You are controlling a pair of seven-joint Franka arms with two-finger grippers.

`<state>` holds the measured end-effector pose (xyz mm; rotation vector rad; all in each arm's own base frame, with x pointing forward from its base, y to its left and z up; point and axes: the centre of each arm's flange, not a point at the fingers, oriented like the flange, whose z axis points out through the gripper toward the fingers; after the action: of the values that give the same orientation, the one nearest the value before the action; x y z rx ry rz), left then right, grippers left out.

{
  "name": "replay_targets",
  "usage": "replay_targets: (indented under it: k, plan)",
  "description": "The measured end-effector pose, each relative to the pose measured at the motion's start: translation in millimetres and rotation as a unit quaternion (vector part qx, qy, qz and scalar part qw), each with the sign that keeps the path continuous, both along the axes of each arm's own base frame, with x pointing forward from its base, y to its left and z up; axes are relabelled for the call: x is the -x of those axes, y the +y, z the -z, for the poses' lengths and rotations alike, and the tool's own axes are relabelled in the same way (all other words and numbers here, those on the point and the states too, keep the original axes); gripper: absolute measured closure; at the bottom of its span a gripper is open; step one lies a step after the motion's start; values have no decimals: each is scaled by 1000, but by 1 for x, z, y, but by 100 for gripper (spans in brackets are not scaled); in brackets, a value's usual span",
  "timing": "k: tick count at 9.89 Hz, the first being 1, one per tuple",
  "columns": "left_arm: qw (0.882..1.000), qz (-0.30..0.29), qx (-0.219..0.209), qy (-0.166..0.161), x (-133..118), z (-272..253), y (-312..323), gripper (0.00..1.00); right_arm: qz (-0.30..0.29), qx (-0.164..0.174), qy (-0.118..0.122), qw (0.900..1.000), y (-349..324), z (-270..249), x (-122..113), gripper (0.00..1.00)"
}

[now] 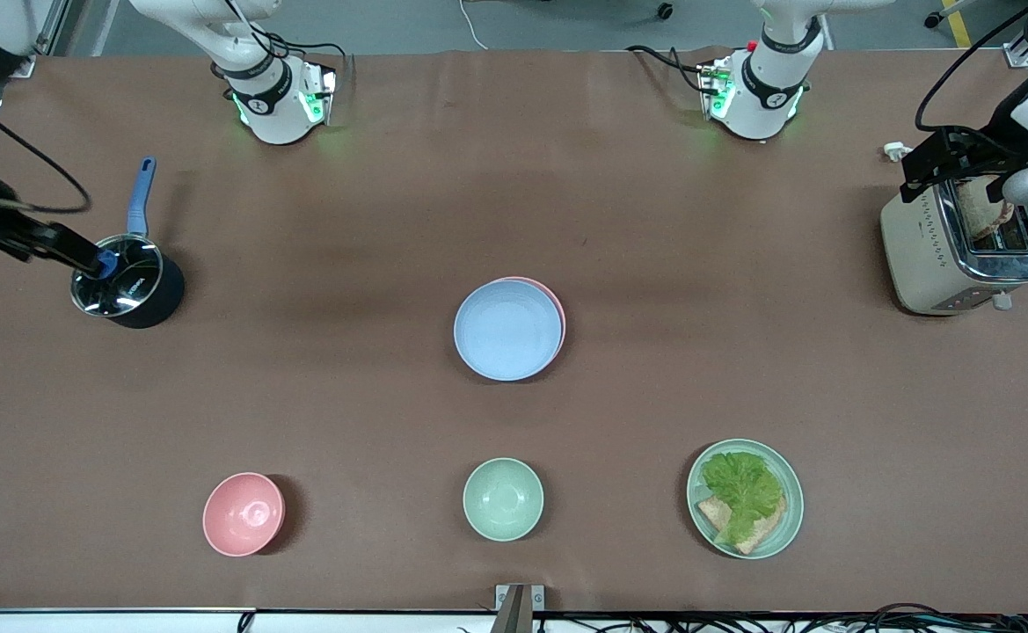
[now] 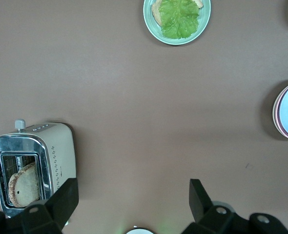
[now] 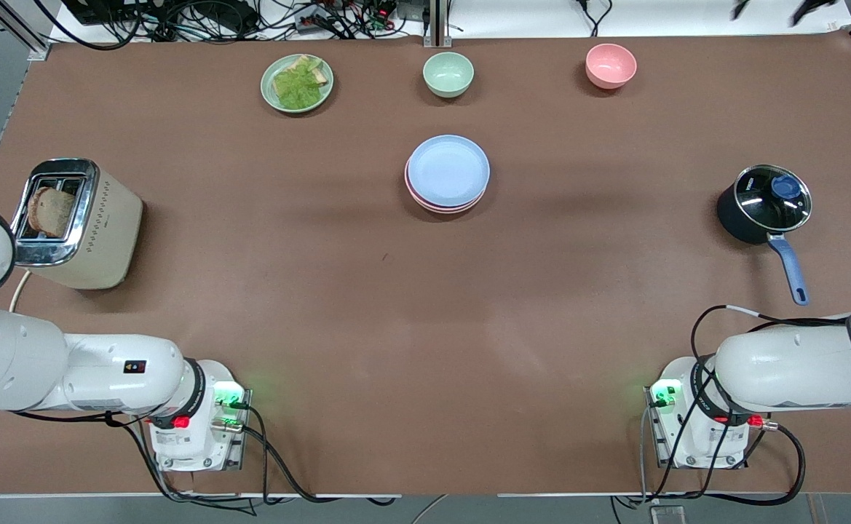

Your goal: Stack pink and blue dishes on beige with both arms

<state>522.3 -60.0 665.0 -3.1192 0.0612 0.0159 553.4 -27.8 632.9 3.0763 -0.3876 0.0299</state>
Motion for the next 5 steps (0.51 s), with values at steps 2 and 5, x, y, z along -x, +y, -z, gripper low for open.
replay_targets:
  k: [2,5]
  plan:
    - [1000,-1,0,2,1,0,1,0,7,-17,5,1000,-28,-37,19,0]
    - [1000,-2,-1,5,1,1,2,0,1,-20,7,1000,-30,-40,20,0]
